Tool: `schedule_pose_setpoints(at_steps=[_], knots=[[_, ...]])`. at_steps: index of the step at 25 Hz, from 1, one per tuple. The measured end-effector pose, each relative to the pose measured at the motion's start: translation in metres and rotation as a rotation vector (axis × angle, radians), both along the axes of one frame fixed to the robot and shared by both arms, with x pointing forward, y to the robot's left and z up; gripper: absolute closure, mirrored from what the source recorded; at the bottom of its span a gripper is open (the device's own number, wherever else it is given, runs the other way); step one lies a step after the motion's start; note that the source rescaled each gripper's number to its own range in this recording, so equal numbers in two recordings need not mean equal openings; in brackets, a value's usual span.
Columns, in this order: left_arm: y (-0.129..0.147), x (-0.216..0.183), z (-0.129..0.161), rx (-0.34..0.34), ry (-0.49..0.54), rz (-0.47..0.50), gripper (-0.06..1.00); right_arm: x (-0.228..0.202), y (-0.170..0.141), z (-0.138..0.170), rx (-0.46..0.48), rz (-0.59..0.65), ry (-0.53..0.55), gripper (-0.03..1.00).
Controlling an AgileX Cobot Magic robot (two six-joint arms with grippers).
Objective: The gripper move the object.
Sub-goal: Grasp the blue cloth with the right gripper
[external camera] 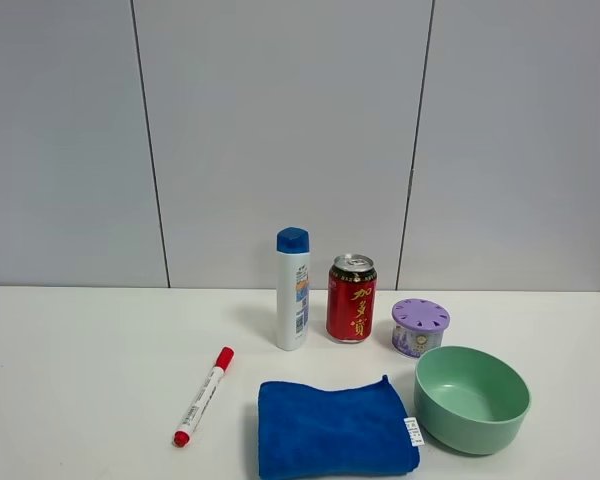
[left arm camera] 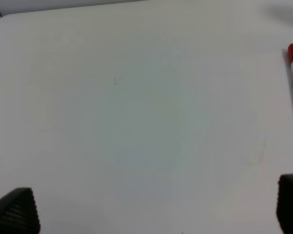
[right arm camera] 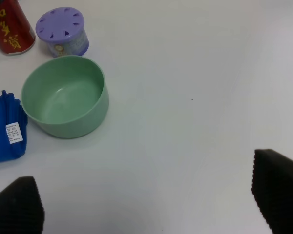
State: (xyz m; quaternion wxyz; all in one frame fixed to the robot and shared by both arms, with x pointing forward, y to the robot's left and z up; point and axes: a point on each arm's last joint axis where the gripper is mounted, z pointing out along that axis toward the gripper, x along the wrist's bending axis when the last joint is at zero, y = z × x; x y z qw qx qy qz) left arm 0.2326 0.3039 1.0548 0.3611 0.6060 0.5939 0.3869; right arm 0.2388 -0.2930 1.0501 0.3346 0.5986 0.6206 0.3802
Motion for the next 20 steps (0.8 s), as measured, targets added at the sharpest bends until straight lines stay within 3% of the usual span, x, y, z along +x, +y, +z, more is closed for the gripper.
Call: schedule_pose_setpoints(at_steps=[20], knots=[[0.0000, 0.0000, 0.0000, 0.000, 0.000, 0.000, -0.06, 0.0000, 0.0000, 0.0000, 0.000, 0.000, 0.000, -0.03]])
